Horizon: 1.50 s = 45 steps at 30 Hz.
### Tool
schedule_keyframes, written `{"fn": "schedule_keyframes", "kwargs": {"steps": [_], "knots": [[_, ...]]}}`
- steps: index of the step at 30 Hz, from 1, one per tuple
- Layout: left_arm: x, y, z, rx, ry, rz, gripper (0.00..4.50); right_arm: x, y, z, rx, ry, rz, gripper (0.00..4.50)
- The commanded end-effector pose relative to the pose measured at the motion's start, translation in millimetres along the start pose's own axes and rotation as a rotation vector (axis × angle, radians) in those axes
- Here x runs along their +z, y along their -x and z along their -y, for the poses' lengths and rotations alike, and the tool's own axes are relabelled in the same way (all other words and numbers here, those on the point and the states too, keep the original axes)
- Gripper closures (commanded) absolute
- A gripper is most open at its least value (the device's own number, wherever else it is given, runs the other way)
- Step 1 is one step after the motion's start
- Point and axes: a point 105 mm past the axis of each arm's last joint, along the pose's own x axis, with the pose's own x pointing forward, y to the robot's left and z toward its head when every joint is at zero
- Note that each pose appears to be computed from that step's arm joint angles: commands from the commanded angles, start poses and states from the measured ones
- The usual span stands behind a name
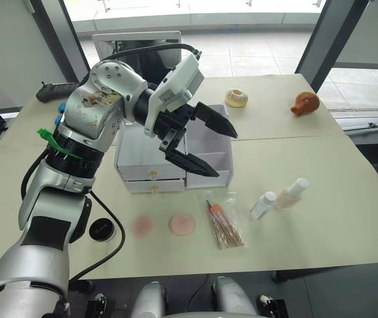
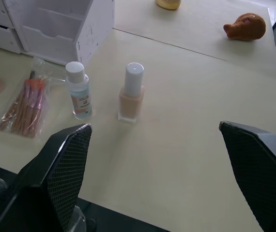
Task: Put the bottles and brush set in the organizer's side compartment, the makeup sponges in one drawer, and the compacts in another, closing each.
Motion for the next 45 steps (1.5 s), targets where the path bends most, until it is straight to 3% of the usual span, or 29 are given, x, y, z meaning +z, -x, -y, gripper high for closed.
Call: {"fn": "schedule_keyframes", "kwargs": {"steps": [1,6,11,15,20,33,36,44,45], "knots": [[9.9,12.4,4.8,0.022,-0.011,-0.007,0.02,7.4,-14.3,-4.7,0.027,0.036,0.038,0.00],[6.9,32.8,15.2,0.135,0.065,-0.036,0.02,19.0,-47.2,4.1,0.044,0.039,0.118,0.00],[-0.5,49.9,30.1,0.288,0.141,-0.060,0.02,5.4,-87.4,4.9,0.130,-0.076,0.082,0.00],[-1.9,47.6,36.0,0.345,0.168,-0.051,0.02,-2.0,-113.4,14.1,0.112,-0.049,0.088,0.00],[-0.3,46.9,34.9,0.398,0.213,0.000,0.02,-8.9,-128.1,19.3,0.134,-0.014,0.078,0.00],[-12.5,47.6,34.9,0.406,0.202,-0.069,0.02,-9.6,-158.1,13.5,0.183,0.004,0.098,0.00],[-11.8,47.0,35.2,0.400,0.195,-0.072,0.00,-13.0,-161.3,14.1,0.186,-0.002,0.082,0.59],[-11.9,52.3,31.2,0.406,0.179,-0.091,0.00,-29.3,-164.8,13.9,0.192,-0.031,0.055,3.24],[-12.1,52.6,30.7,0.406,0.178,-0.092,0.00,-27.9,-164.8,12.1,0.196,-0.035,0.067,3.24]]}}
